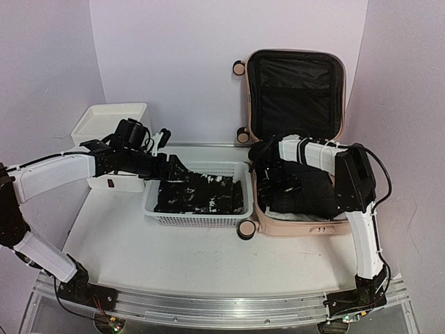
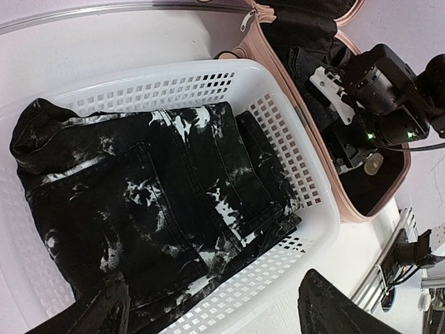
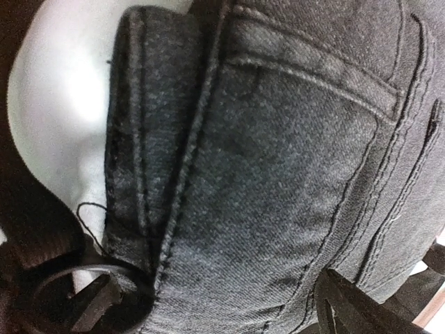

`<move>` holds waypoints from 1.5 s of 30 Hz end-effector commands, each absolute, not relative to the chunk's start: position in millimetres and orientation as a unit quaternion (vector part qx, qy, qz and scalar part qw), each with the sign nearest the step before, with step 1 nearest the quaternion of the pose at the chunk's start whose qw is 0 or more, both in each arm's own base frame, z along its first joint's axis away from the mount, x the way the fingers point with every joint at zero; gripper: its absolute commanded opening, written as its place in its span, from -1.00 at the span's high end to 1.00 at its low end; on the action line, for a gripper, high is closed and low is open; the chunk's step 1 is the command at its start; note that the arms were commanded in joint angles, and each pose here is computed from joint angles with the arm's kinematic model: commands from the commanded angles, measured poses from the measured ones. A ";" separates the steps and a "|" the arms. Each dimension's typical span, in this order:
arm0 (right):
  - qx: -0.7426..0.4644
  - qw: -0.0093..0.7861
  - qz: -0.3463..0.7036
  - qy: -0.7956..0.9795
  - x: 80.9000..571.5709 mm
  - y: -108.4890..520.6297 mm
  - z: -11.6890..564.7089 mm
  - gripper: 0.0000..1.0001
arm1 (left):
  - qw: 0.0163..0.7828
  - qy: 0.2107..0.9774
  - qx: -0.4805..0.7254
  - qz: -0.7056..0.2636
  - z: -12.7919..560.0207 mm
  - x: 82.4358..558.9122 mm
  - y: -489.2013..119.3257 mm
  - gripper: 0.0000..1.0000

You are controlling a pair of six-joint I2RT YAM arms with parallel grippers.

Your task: Open, take out, and arrange the luggage

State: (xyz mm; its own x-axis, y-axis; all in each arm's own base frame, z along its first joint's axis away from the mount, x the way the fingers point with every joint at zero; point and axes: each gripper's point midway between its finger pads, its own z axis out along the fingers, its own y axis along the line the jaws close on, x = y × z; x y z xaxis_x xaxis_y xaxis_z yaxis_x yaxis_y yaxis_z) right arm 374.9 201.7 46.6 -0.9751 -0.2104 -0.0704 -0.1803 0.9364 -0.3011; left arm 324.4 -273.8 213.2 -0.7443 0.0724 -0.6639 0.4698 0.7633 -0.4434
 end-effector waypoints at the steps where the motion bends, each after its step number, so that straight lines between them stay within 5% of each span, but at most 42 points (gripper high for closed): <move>1: -0.099 0.067 -0.171 0.978 380.5 197.0 46.7 -0.88 | 0.353 0.861 0.154 -0.333 239.2 321.8 -274.7 -0.68; 5: -0.101 0.066 -0.151 0.981 379.9 198.7 48.8 -0.35 | 0.351 0.862 0.152 -0.333 237.1 319.8 -273.9 -0.69; 16: -0.106 0.085 -0.089 0.987 380.0 197.0 73.1 0.47 | 0.357 0.858 0.151 -0.337 242.4 315.6 -270.8 -0.69; 28: -0.084 0.095 0.010 0.992 380.4 176.1 97.9 0.87 | 0.352 0.858 0.149 -0.342 242.2 316.4 -273.2 -0.69; 31: -0.080 0.100 0.015 0.992 382.7 172.9 99.6 0.81 | 0.352 0.858 0.150 -0.343 242.7 316.3 -273.6 -0.69; 45: -0.059 0.086 0.048 0.993 397.2 192.3 89.6 -0.20 | 0.353 0.855 0.149 -0.349 246.9 315.9 -275.1 -0.69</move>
